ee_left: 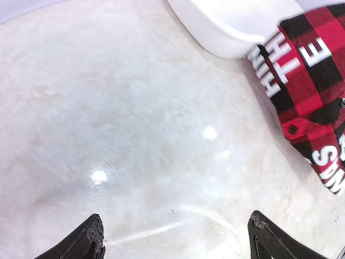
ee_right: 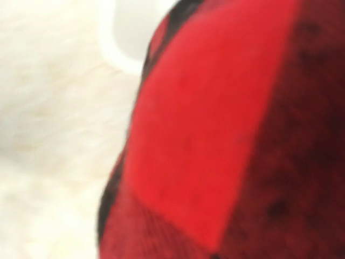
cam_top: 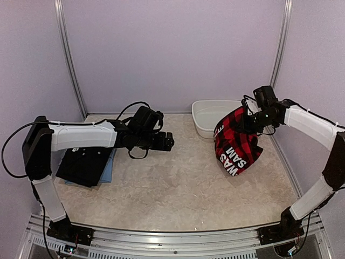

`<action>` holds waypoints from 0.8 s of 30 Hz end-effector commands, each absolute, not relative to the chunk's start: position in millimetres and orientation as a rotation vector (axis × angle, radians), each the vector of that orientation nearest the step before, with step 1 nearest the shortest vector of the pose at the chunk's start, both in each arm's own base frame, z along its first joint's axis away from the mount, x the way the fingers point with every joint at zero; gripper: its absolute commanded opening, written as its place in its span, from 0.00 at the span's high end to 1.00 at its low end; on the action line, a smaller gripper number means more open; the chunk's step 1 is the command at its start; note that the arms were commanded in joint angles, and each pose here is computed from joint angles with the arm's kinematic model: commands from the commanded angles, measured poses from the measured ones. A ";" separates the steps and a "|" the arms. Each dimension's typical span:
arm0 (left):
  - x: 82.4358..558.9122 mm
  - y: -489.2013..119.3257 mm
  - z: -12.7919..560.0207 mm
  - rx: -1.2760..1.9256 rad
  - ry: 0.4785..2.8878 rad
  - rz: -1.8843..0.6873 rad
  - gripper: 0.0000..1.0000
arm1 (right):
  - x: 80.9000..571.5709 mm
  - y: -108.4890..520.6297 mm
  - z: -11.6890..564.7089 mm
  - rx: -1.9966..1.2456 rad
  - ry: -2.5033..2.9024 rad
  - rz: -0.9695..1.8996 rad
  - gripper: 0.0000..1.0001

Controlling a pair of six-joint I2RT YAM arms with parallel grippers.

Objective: Fold and stack the long sleeve shirts
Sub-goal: Pick up the square-folded shirt from the center of the board, then turn over the square-folded shirt at the center of the board.

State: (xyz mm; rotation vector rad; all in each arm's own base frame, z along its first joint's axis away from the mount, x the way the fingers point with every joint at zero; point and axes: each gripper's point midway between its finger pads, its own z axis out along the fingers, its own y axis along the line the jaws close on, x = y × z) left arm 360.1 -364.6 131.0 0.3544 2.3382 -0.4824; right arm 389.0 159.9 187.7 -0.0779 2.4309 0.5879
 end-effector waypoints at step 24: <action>401.9 -249.3 136.8 0.176 2.360 -0.221 0.12 | 317.9 244.6 125.4 -0.658 2.606 -0.761 1.00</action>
